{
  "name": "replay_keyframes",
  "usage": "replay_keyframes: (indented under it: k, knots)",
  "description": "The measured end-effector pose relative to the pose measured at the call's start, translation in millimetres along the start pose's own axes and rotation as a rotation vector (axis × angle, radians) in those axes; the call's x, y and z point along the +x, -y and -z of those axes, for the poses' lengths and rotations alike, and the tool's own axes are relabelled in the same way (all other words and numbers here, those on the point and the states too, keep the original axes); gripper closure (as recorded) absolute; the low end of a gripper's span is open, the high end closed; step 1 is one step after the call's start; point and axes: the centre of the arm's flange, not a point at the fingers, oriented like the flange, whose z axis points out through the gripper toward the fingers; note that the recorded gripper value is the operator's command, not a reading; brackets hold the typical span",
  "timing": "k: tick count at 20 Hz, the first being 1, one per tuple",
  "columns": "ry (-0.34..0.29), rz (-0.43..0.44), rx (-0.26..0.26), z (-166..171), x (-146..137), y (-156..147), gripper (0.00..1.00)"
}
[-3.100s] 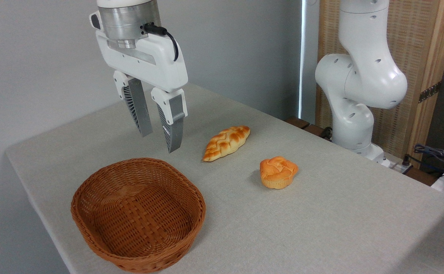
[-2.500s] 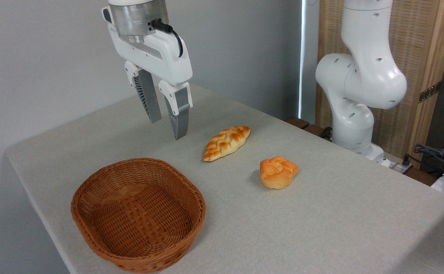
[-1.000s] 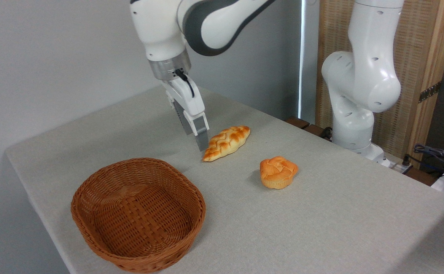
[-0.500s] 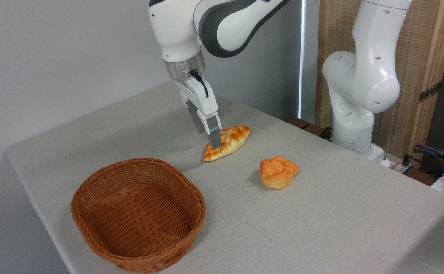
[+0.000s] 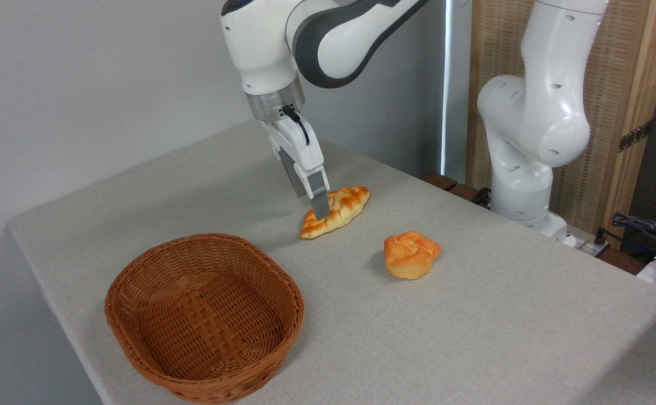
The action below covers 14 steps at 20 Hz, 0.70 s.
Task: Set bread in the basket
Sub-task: 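Close the gripper around the middle of the braided loaf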
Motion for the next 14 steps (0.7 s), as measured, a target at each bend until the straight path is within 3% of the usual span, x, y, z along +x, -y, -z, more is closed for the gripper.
replay_keyframes:
  k: [14]
  knots:
    - [0.055,-0.016,-0.033,-24.7,-4.1,-11.2,0.0]
